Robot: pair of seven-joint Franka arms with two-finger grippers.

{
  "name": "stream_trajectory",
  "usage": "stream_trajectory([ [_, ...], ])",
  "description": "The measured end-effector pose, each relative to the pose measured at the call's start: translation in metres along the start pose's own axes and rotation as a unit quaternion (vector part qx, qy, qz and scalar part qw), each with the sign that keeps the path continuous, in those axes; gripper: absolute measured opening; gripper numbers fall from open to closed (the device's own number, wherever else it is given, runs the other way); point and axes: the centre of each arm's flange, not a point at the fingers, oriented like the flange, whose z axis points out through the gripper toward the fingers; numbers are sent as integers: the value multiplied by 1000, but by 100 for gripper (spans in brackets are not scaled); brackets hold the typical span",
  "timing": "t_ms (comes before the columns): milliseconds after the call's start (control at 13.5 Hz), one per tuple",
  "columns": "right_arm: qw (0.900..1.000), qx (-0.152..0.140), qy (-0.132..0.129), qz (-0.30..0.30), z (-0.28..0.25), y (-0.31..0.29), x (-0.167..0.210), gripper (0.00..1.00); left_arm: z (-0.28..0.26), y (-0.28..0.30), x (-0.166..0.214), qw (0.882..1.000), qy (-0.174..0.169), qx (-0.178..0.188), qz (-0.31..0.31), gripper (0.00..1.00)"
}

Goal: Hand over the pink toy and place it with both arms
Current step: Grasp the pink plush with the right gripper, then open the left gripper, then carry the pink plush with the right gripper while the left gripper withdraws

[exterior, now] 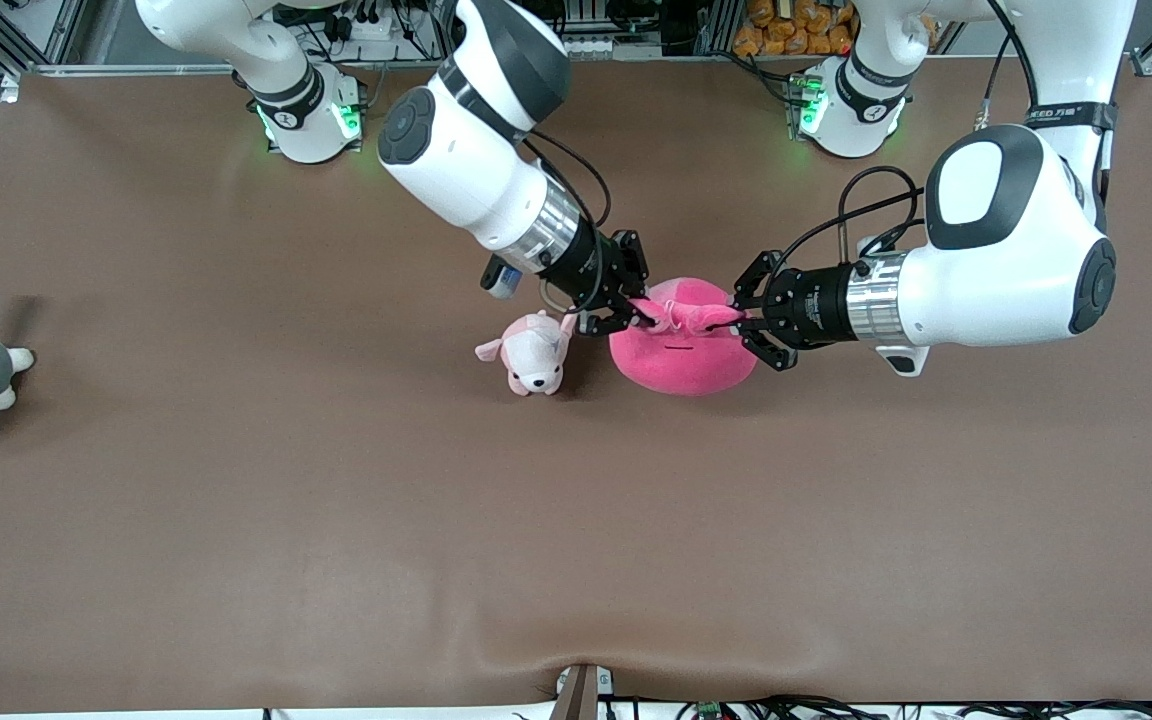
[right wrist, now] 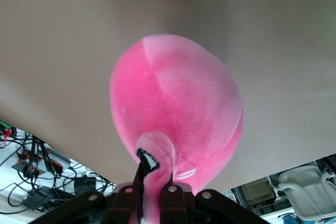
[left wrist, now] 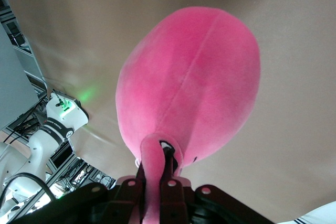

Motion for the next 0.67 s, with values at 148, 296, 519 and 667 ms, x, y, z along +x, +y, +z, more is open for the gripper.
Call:
stream_trajectory([
  [148,1000,-5,11,10,-10,-17,4,10,-7,3,2,1000,-3,-6,-3,33],
  [296,1000,-8,18,20,-25,-38,7,10,-21,6,3,1000,-4,-20,-1,56],
  [519,999,4,15,42,-57,-80,14,10,-36,6,4,997,48,-57,20,89],
  [667,998,7,20,64,-88,-118,26,10,-47,2,2,992,81,-81,51,100],
])
